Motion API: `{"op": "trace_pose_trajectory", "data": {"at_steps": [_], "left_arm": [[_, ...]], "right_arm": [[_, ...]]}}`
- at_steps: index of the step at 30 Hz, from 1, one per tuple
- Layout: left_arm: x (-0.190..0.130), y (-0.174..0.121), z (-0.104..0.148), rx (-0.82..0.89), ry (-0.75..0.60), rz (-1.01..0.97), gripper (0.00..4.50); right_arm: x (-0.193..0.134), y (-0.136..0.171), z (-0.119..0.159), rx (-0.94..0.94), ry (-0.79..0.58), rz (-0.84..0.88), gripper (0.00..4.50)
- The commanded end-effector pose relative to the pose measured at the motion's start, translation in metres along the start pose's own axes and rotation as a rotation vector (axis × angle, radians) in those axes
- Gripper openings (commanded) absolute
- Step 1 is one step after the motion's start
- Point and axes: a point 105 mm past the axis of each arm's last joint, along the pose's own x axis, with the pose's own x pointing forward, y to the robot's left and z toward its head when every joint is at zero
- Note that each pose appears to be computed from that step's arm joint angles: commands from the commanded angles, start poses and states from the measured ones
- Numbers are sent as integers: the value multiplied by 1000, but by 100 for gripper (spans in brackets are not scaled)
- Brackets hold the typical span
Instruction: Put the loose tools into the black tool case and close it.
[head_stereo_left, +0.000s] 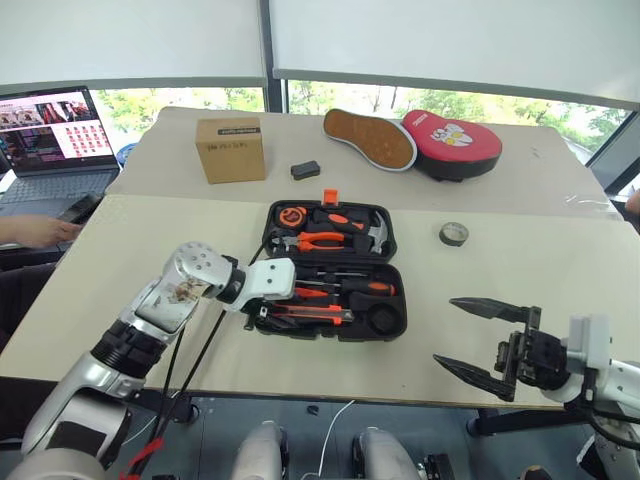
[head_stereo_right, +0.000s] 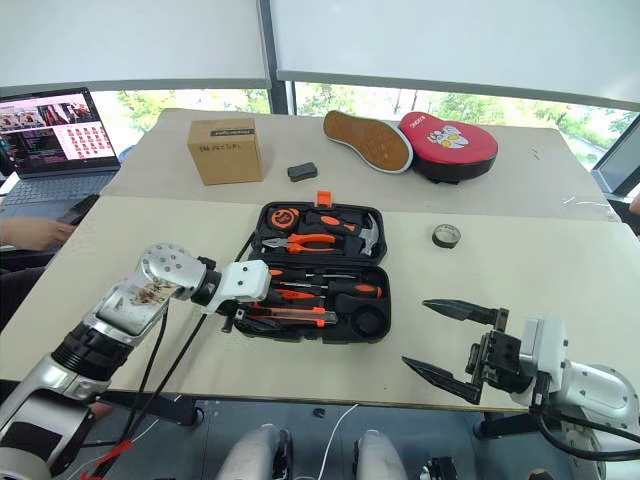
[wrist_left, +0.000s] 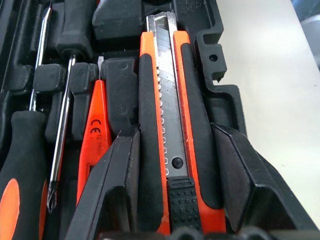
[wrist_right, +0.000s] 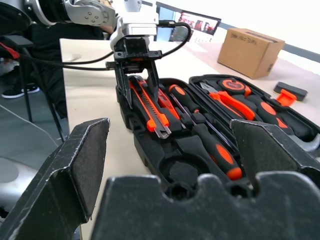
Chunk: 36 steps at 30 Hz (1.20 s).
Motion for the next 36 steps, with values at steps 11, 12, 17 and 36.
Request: {"op": "trace_pose_trajectory", "data": {"at_steps": [11, 12, 17, 36], "left_arm": [[10, 2, 4, -4, -16, -25, 168], [11, 0, 5, -21, -31, -37, 168], [3, 12, 25, 28, -221, 34, 334], [-13, 4, -4, -4, -296, 98, 5]], "right_arm": [[7, -1, 8, -38, -34, -11, 450], [7, -2, 8, -38, -35, -11, 450], [11, -3, 7, -34, -36, -11, 450], [14, -11, 6, -31, -46, -41, 450]]}}
